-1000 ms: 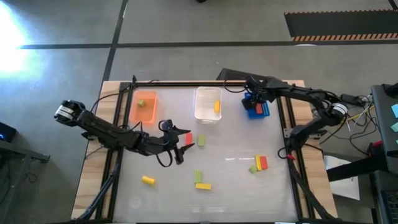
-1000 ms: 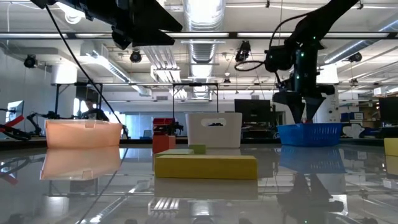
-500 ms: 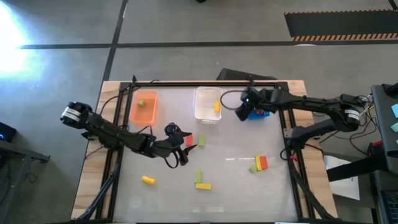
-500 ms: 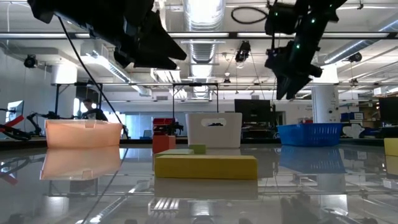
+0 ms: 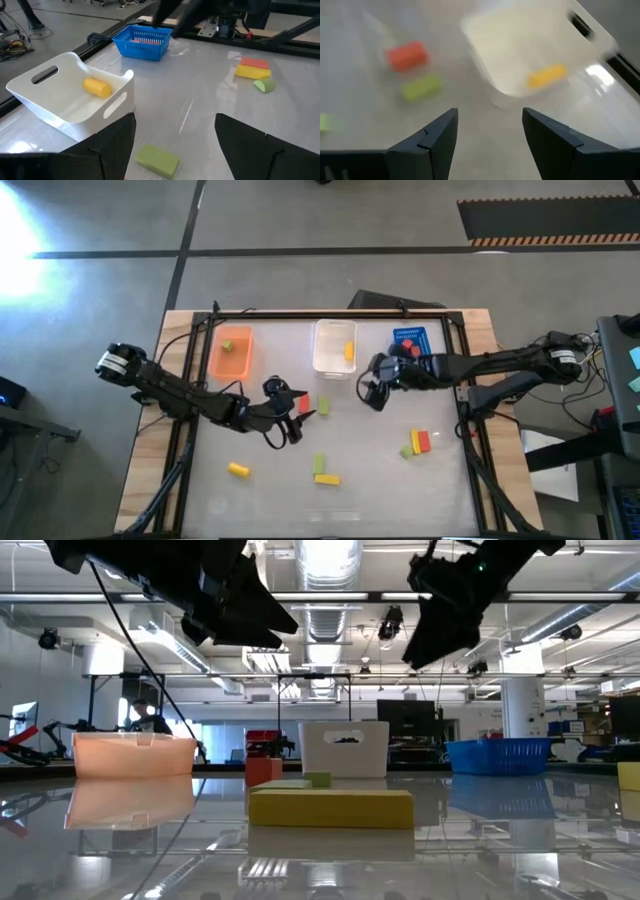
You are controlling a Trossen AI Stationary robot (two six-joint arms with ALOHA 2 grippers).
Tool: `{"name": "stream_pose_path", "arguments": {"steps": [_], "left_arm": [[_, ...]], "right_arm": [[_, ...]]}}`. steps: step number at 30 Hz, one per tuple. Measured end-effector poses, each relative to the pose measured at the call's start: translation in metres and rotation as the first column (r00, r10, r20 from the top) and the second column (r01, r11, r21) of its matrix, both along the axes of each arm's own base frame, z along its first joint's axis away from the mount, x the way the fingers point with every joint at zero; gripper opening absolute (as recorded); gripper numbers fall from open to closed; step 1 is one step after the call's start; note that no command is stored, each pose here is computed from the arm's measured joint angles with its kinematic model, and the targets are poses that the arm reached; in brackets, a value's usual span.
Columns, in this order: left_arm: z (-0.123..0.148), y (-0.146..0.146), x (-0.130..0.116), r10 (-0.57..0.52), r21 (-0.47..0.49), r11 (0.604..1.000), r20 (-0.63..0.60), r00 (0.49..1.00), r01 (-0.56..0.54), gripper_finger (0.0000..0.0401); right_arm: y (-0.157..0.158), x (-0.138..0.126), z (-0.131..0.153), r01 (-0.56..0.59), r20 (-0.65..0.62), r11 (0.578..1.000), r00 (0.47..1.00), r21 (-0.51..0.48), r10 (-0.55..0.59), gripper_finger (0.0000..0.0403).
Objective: Sort & place blocks by color
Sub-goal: Put the top center green block into the orange bin
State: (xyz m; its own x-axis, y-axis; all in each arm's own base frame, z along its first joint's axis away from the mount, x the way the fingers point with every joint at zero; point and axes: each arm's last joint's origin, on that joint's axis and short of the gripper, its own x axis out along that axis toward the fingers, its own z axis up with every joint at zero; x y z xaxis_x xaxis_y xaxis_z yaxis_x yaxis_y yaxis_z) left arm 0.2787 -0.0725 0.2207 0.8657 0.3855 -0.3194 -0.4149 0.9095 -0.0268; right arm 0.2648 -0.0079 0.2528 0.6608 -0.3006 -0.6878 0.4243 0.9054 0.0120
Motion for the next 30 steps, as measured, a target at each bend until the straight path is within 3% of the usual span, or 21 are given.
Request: {"name": "stream_pose_path", "arguments": {"steps": [5, 12, 17, 21, 30], "left_arm": [[0.007, 0.001, 0.004, 0.063, -0.089, 0.994, 0.068, 0.996, -0.056, 0.0255], [0.011, -0.009, 0.034, 0.103, -0.132, 0.987, 0.075, 0.992, -0.093, 0.0242], [0.006, -0.011, 0.062, 0.167, -0.16, 0.971, -0.094, 0.981, -0.18, 0.0241], [0.0, -0.007, 0.076, 0.265, -0.201, 0.926, -0.255, 0.93, -0.319, 0.0241], [-0.04, 0.016, 0.107, 0.305, -0.239, 0.877, -0.393, 0.867, -0.417, 0.0241]], "right_arm": [[0.017, 0.004, 0.001, -0.092, 0.011, 0.994, 0.996, -0.056, 0.093, 0.0212], [0.021, 0.002, 0.003, -0.051, -0.011, 0.974, 0.999, -0.221, 0.05, 0.0212], [0.018, -0.004, 0.01, -0.018, 0.002, 0.959, 1.0, -0.283, 0.02, 0.0212], [0.018, -0.016, 0.017, -0.01, 0.039, 0.955, 0.999, -0.297, 0.023, 0.0212], [0.015, -0.046, 0.025, 0.019, 0.196, 0.952, 0.98, -0.305, 0.043, 0.0212]]}}
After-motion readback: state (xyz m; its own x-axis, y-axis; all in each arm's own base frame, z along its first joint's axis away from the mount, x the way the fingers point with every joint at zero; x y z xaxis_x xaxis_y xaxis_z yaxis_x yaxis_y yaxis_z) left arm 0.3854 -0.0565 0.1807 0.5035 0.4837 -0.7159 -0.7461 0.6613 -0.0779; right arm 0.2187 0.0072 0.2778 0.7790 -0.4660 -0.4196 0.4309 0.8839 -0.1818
